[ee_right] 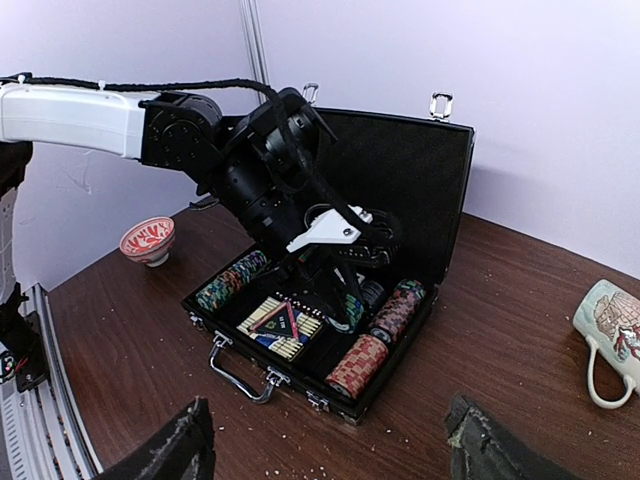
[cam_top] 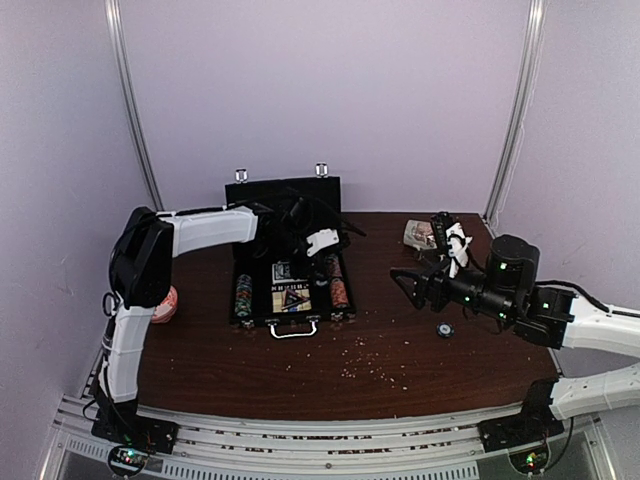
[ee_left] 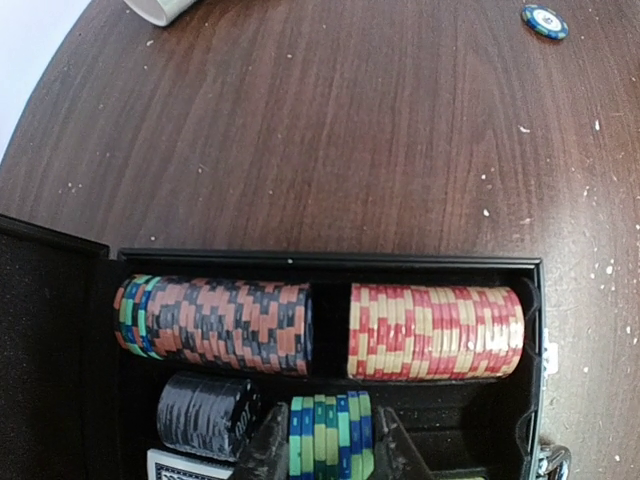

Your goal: Pack up texas hold em set

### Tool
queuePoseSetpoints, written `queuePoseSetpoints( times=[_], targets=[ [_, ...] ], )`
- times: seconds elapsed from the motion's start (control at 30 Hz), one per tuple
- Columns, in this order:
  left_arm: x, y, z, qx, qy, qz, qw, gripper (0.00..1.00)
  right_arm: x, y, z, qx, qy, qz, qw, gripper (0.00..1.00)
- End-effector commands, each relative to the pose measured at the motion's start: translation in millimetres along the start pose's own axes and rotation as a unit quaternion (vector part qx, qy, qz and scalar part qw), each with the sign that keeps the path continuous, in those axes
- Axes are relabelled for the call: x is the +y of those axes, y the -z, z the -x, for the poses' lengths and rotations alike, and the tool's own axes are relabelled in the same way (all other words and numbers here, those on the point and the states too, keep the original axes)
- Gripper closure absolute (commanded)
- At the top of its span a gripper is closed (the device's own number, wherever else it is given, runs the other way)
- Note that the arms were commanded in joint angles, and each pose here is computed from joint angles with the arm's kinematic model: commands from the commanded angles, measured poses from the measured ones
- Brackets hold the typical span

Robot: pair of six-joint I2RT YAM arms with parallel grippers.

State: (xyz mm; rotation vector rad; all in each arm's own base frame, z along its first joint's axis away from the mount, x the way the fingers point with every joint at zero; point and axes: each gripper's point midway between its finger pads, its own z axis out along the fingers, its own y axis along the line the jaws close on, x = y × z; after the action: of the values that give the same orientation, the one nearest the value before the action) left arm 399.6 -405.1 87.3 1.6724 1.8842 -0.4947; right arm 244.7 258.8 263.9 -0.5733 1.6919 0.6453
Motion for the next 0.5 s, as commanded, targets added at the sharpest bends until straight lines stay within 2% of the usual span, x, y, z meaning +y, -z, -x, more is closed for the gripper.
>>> queuePoseSetpoints(
  times=[0.0, 0.23, 0.47],
  targets=[
    [15.6, 1.7, 13.6, -0.017, -0.019, 0.017, 1.000, 1.00, -3.5, 0.3, 1.6, -0.008, -0.001, -0.007, 1.000, 0.20],
    [30.5, -1.2, 8.9, 0.004, -0.026, 0.049, 0.998, 1.00, -3.8, 1.5, 0.2, -0.009, -0.002, -0.006, 1.000, 0.20],
    [29.7, -7.2, 1.7, 0.013, -0.028, 0.047, 0.998, 1.00, -3.5, -1.5, -3.8, -0.001, -0.002, -0.005, 1.000, 0.20]
  ],
)
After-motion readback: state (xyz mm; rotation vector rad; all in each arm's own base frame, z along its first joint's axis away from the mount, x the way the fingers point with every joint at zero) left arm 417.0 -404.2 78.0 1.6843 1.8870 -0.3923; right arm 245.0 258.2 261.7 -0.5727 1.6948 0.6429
